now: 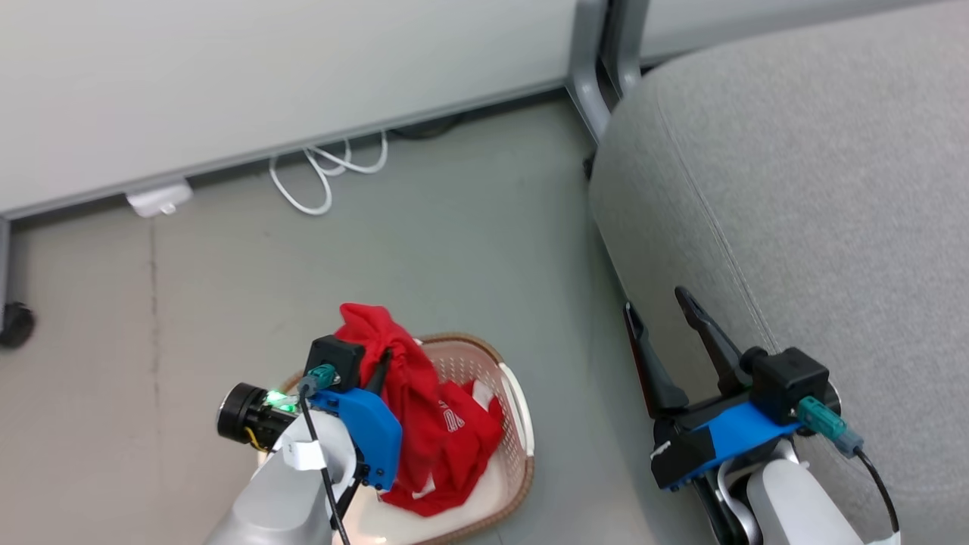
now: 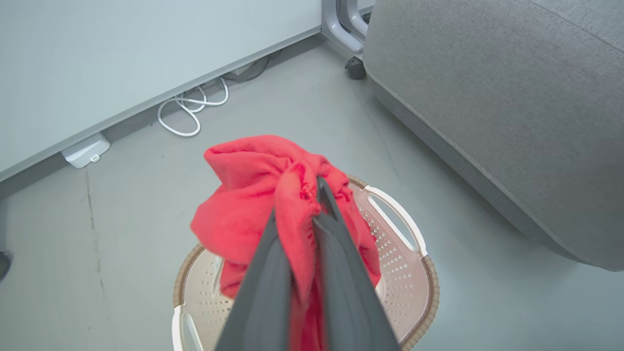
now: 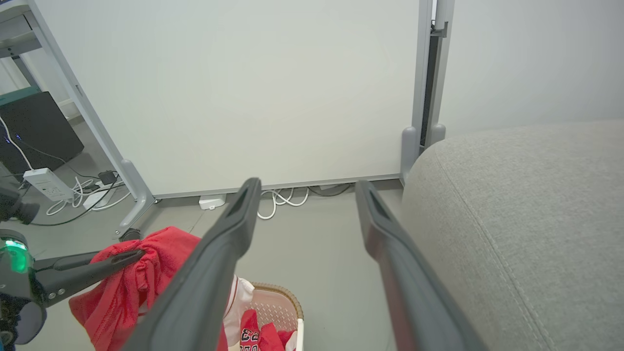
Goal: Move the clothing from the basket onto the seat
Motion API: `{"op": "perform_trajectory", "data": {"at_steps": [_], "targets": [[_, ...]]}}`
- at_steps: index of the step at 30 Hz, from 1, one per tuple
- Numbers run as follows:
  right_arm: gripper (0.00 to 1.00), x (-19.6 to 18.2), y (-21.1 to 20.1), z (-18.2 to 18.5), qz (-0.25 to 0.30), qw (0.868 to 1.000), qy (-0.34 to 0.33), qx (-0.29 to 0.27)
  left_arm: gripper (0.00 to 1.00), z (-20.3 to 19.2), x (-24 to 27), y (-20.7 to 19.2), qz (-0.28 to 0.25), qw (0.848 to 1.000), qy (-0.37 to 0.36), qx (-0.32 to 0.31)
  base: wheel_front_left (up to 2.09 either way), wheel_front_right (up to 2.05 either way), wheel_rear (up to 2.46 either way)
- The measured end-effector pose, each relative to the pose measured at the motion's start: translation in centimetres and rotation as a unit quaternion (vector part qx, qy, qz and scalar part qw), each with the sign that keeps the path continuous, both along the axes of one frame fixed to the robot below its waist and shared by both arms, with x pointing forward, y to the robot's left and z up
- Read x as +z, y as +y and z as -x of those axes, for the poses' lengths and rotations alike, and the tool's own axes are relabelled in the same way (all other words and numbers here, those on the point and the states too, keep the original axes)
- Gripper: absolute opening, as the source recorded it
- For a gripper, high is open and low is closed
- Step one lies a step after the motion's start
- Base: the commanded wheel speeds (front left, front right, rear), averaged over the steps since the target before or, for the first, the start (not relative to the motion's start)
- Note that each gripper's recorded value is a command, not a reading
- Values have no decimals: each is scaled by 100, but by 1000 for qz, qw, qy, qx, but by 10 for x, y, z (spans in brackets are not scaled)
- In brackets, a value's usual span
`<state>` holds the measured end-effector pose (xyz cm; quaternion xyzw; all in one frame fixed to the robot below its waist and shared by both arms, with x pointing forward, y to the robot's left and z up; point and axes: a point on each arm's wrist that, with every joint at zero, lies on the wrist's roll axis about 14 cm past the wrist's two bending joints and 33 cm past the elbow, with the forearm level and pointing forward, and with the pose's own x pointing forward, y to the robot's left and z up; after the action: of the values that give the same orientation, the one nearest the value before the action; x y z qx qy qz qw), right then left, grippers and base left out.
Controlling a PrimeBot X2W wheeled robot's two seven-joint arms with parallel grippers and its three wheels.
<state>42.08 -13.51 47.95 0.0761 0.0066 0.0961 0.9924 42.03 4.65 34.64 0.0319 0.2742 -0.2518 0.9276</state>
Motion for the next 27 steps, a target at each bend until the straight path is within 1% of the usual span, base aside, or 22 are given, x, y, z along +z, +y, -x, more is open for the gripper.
{"op": "perform_trajectory", "data": {"at_steps": [8,14,17,27], "targets": [[100,18,16,16,-5,1000,-20,21,0,-2,61,-7,30,996,-82,-4,0,0,0],[100,26,27,24,-7,999,-29,36,0,-8,112,-22,69,988,-141,-15,0,0,0],[100,30,31,27,-6,999,-32,42,0,-8,133,-34,94,983,-155,-23,0,0,0],[100,33,33,37,-8,998,-34,45,0,-13,201,-74,142,965,-206,-76,0,0,0]]}}
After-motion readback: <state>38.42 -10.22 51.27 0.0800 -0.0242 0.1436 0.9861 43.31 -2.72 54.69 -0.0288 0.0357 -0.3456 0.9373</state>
